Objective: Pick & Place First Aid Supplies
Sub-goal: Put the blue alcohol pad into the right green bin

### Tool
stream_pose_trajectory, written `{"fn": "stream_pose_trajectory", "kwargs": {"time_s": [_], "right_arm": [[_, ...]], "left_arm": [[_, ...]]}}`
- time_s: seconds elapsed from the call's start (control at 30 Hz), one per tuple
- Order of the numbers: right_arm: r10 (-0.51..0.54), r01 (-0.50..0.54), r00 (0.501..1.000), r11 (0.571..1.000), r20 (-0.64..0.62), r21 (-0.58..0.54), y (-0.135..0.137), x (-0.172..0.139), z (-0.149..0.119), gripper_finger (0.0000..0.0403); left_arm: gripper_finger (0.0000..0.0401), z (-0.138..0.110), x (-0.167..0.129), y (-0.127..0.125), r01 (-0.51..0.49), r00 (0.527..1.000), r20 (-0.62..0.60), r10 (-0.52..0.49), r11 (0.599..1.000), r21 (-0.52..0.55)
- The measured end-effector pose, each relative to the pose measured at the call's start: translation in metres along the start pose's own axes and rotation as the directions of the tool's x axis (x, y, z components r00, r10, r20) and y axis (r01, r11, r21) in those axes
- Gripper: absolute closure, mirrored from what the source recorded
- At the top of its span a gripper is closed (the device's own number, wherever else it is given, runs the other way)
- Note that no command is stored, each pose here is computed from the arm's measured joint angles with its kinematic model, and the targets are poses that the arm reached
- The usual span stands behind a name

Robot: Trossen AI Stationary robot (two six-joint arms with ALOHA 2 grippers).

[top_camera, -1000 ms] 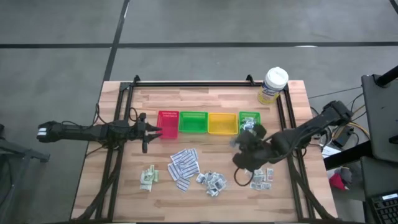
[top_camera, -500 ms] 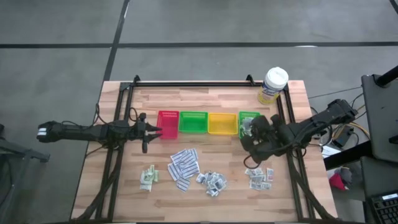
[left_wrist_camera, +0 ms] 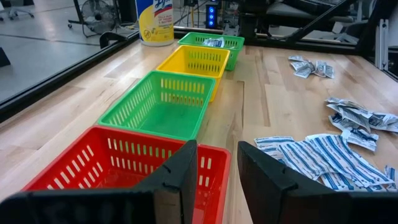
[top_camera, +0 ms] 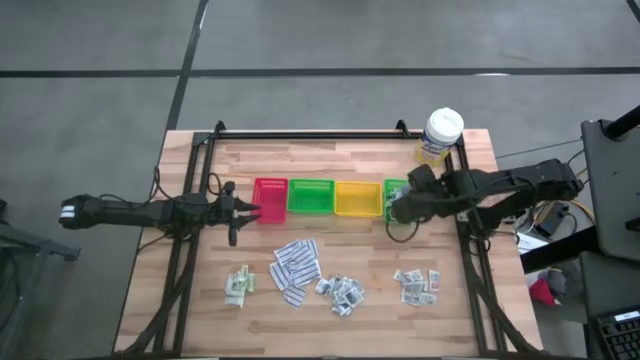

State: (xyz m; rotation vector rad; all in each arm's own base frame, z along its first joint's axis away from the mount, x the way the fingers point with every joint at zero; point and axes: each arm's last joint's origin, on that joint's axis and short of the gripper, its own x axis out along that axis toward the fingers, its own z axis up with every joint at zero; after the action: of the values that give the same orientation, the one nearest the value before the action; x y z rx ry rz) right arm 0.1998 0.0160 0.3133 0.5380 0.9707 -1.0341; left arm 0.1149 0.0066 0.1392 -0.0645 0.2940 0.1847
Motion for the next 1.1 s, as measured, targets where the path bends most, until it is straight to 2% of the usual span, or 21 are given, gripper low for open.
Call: {"fn": "stream_pose_trajectory", "kwargs": {"time_s": [0.5,0.9,1.1], "right_arm": [[-0.002,0.016,0.981,0.998,-0.196,0.069,-0.019,0.022,0.03,0.0394],[-0.004,0.024,0.977,0.996,-0.215,0.09,-0.022,0.027,0.033,0.0394],[-0.01,0.031,0.976,0.995,-0.216,0.092,-0.018,0.048,0.023,0.0394]], "left_arm": [[0.0288,0.0,0.0,0.0,0.0,1.0,0.0,0.0,1.0,0.0],[0.0288,0.0,0.0,0.0,0.0,1.0,0.0,0.0,1.0,0.0],[0.0288,0.0,0.0,0.0,0.0,1.0,0.001,0.0,1.0,0.0]]}}
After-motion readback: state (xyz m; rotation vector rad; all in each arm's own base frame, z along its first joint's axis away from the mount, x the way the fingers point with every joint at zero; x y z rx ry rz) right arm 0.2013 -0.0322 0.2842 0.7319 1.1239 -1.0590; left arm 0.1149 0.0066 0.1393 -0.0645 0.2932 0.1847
